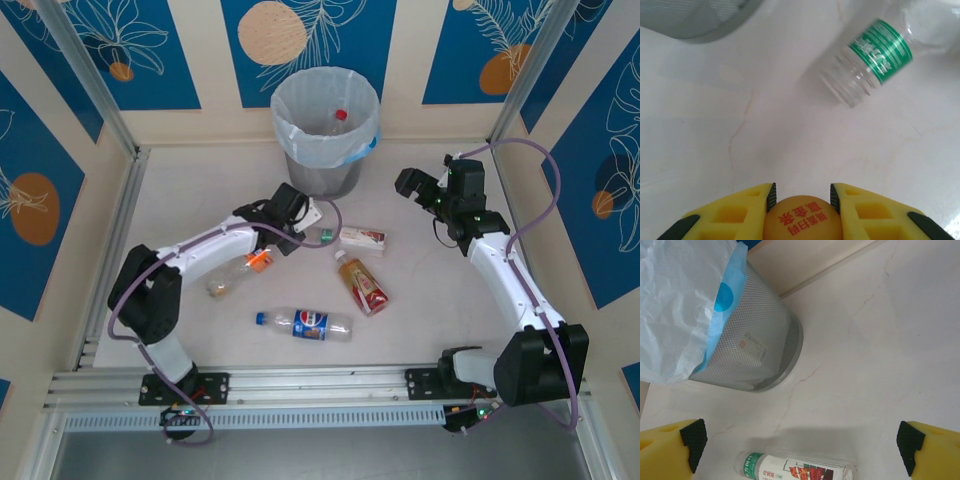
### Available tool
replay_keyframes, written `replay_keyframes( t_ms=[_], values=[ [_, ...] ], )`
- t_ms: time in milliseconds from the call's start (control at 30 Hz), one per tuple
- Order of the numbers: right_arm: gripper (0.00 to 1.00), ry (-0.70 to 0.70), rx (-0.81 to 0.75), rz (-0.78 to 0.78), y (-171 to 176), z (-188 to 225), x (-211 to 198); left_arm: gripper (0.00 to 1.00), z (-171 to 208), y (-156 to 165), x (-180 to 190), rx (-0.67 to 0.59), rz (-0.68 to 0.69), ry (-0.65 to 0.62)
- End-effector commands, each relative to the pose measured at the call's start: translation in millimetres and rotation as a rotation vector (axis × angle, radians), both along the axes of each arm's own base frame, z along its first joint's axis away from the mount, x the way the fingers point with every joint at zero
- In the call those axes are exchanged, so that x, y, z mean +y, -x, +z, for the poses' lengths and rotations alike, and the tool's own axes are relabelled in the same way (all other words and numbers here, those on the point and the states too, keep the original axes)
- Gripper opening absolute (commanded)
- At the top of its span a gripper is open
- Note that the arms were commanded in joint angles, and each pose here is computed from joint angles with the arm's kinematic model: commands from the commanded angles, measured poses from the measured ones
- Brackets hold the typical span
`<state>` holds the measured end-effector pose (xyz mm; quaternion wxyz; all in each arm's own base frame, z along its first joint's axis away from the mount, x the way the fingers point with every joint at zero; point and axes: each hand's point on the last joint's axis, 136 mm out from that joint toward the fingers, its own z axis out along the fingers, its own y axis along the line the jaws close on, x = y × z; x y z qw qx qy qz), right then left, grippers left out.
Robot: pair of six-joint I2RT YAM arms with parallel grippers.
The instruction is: Put the plastic bottles in the bin
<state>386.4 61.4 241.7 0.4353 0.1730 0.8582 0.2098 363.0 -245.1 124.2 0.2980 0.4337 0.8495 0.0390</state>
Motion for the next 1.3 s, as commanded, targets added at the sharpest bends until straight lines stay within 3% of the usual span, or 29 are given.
replay_keyframes(
  t_ms=[0, 200, 467, 733, 867, 1033, 1267],
  values=[
    [1.00, -0.012, -0.017, -0.016, 0.2, 2.8, -3.2, 0.00, 30.0, -15.4, 1.8, -0.050, 0.091, 0.130],
    [1.00, -0.014, -0.017, -0.013, 0.7, 3.3, -2.7, 0.00, 58.3, -42.1, 29.9, -0.116, 0.274, 0.286],
    [1.00, -0.027, -0.014, -0.013, 0.8, 1.8, -1.8, 0.00, 100.9, -44.3, 38.0, -0.176, 0.328, 0.418],
    [1.00, -0.067, -0.009, 0.005, 0.6, 1.2, 4.6, 0.00, 135.8, -59.8, 64.8, -0.221, 0.494, 0.550],
    [1.00, -0.069, -0.009, 0.007, 0.6, 1.3, 5.0, 0.00, 151.5, -67.4, 73.6, -0.211, 0.553, 0.679],
    [1.00, -0.072, -0.009, 0.009, 1.1, 2.1, 5.5, 0.00, 185.7, -67.9, 67.3, -0.164, 0.516, 0.925],
    [1.00, -0.086, -0.016, 0.021, 1.2, 3.5, 8.1, 0.00, 238.9, -64.5, 54.2, -0.180, 0.439, 1.103]
  ],
)
